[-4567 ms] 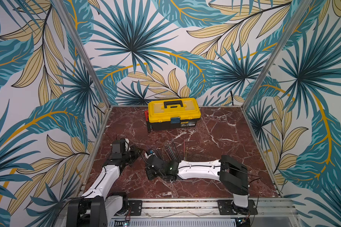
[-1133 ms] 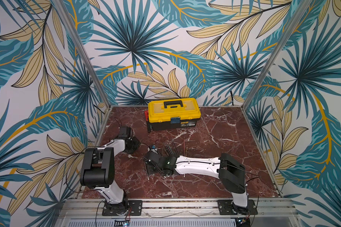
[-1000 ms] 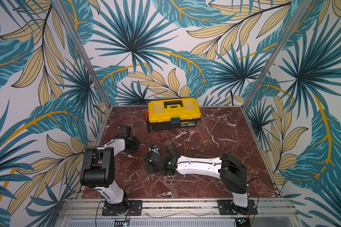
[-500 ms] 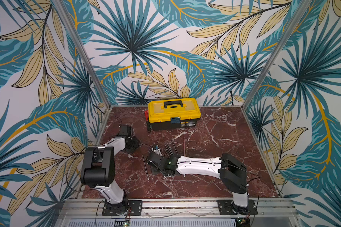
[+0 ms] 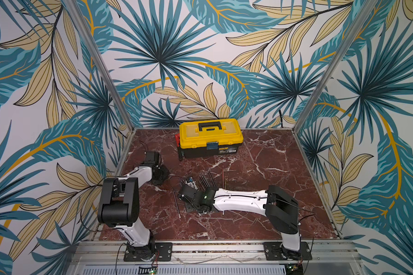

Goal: Remove the protective cover of the pencils
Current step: Place the protective sleeve at the center of the board.

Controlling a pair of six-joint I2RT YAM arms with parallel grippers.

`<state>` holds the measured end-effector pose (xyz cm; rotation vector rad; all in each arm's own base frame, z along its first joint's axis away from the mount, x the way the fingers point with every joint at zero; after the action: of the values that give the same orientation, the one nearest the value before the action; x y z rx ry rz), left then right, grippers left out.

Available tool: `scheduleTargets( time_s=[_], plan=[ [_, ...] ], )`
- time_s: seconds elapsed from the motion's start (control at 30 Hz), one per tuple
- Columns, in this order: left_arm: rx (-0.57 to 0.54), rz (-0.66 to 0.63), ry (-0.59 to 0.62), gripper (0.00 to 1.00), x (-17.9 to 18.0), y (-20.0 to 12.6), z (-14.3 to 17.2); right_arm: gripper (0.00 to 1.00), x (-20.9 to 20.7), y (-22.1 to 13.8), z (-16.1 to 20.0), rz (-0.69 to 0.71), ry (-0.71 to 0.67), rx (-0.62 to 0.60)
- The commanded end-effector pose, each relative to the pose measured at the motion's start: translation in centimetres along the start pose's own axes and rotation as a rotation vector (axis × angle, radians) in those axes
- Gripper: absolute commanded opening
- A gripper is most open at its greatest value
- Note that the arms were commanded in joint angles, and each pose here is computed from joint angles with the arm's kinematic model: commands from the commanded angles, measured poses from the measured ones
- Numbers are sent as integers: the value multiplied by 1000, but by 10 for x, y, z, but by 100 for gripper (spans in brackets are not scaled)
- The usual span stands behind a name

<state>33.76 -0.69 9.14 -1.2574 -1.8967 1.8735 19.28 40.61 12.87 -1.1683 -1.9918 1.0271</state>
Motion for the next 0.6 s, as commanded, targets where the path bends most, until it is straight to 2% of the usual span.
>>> scheduleTargets(
  time_s=[0.0, 0.37, 0.57],
  plan=[
    [-27, 3, 23, 15, -8, -4, -7, 34, -4, 10, 10, 31, -35, 50],
    [-36, 10, 22, 15, -9, -8, -7, 33, -2, 16, 13, 34, -48, 84],
    [-34, 13, 23, 15, -9, -8, -7, 27, -2, 19, 16, 33, -54, 101]
  ],
)
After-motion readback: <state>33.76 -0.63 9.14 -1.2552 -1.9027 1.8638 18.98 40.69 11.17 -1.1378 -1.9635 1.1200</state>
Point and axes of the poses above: each gripper's point midway between its finger pads, its own y axis out along the fingers, its own x axis along the line the jaws close on, z = x × y, the point moved 7 cm from there along -y, back along the fingers, and after that the axes turned 5 degrees about -y, right-handed, at the moved point
